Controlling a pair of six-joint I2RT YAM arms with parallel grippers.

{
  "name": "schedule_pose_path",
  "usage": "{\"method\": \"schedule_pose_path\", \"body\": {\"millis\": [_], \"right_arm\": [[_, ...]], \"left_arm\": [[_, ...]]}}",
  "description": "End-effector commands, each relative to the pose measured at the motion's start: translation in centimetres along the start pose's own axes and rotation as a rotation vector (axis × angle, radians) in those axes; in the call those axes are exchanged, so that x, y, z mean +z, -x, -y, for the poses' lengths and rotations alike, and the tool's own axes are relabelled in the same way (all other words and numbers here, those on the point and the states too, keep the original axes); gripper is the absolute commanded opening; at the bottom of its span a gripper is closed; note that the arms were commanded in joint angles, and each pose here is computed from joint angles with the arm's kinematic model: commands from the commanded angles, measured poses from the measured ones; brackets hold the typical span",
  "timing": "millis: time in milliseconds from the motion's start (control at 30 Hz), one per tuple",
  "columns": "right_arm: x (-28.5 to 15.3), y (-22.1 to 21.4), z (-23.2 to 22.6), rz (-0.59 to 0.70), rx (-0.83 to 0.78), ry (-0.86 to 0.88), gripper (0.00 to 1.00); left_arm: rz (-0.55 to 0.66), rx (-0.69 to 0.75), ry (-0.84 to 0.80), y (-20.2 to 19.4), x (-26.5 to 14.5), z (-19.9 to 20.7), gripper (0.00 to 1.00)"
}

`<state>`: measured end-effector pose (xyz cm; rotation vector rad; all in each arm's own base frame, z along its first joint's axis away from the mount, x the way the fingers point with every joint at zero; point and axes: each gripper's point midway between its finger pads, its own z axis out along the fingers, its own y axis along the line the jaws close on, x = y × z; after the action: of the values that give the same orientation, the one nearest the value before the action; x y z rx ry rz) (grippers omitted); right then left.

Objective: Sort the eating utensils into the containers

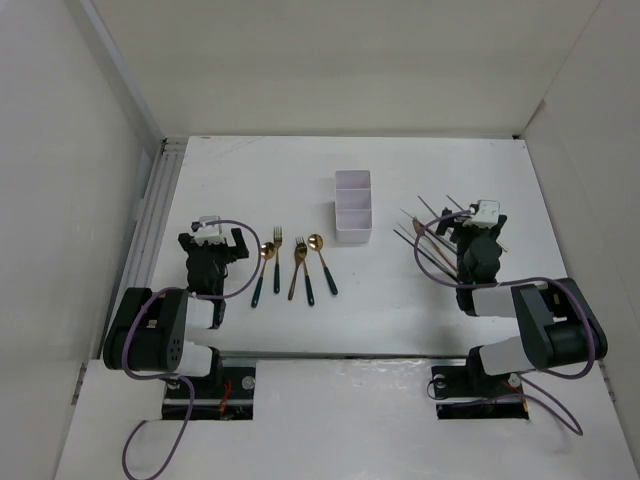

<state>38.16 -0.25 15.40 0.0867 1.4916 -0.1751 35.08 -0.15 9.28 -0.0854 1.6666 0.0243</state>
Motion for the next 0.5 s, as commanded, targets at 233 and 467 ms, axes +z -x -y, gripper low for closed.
{"method": "schedule_pose_path", "body": {"millis": [233, 467], "right_arm": [[2.6, 8.1, 1.6, -0.003, 0.073, -0.174, 1.00], [8.3, 19.6, 0.5, -0.037, -0.322, -0.094, 1.00]], "left_arm": [[0.272, 0.004, -0.092, 7.8, 0.3, 1.5, 1.00], [0.084, 0.318, -0.225, 18.1, 5.2, 4.3, 1.00]]}}
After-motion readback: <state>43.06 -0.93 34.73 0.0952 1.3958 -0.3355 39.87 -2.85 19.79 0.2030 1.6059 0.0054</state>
